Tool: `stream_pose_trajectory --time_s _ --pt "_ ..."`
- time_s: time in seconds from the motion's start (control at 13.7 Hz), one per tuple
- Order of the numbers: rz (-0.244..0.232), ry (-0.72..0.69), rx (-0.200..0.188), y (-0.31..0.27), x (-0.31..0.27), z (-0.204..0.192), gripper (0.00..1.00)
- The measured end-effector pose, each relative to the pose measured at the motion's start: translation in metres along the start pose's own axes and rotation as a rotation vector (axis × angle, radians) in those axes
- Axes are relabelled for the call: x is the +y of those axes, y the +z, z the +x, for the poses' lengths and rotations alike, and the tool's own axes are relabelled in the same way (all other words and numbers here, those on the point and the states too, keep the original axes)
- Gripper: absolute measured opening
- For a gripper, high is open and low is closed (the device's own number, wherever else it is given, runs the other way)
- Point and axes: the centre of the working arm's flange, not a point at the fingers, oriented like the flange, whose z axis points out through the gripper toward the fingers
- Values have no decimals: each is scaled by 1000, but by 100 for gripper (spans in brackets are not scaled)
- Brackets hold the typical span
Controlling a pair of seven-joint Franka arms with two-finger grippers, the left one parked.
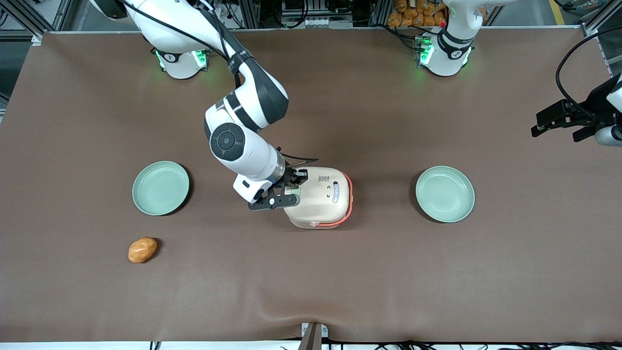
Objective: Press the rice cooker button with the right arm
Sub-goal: 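Press down on the rice cooker's lid button with the right gripper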
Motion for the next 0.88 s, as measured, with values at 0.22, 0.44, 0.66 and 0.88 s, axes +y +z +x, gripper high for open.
stream_pose_trajectory --time_s 0.22,0.44,0.66,0.88 --pt "2 0 6 1 -1 1 1" --pt "4 0 11 3 -1 1 1" --pt "4 0 12 4 -1 1 1" --pt "4 0 13 4 -1 2 1"
